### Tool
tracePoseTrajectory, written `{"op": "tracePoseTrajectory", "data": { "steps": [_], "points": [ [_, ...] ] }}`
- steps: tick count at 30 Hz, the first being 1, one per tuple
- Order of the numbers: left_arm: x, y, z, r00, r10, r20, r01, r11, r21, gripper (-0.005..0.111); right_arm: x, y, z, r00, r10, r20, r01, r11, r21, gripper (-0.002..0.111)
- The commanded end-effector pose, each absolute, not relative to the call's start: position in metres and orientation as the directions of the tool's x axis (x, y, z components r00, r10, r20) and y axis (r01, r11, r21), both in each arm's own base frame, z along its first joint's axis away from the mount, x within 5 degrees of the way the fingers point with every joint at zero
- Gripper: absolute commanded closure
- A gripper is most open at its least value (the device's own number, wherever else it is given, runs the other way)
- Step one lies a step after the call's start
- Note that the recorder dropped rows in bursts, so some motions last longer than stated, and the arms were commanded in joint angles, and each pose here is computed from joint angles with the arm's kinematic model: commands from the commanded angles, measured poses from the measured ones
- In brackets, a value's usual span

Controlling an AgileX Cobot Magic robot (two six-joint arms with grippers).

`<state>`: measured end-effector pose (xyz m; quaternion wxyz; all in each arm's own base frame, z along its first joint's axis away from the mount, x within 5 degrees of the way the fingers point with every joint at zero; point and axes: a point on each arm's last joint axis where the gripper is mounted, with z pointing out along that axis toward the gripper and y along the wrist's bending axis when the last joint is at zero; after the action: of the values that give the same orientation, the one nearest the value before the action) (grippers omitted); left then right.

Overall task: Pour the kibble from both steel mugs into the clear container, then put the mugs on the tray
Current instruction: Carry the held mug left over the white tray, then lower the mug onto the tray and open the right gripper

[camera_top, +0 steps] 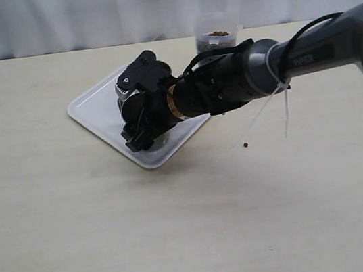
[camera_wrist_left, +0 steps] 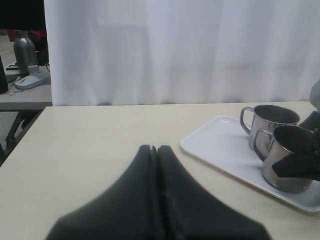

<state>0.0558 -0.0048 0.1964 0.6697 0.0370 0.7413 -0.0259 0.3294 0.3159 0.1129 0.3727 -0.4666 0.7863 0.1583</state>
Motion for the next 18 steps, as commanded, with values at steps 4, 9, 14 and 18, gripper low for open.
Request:
{"op": "tracePoseTrajectory", "data": {
  "steps": [4,9,14,18],
  "points": [
    [0.056,-0.005,0.196,-0.1,0.008,-0.995,0.091,0.996,-0.001,0.107,0.331,0.316,0.119,-0.295,-0.598,-0.745,-0.842,0.532,-0.093,0.039],
    [0.056,-0.005,0.196,-0.1,0.008,-0.995,0.091,0.996,-0.001,0.107,0.33,0.316,0.142,-0.296,-0.554,-0.778,-0.831,0.552,-0.077,0.017],
    [0.056,-0.005,0.196,-0.1,0.008,-0.995,0.091,0.996,-0.001,0.107,0.32,0.306,0.192,-0.297,-0.461,-0.836,-0.802,0.596,-0.044,0.012],
    [0.056,-0.005,0.196,-0.098,0.008,-0.995,0.092,0.996,-0.001,0.107,0.304,0.288,0.229,-0.332,-0.372,-0.867,-0.755,0.656,0.008,0.017]
  ]
}}
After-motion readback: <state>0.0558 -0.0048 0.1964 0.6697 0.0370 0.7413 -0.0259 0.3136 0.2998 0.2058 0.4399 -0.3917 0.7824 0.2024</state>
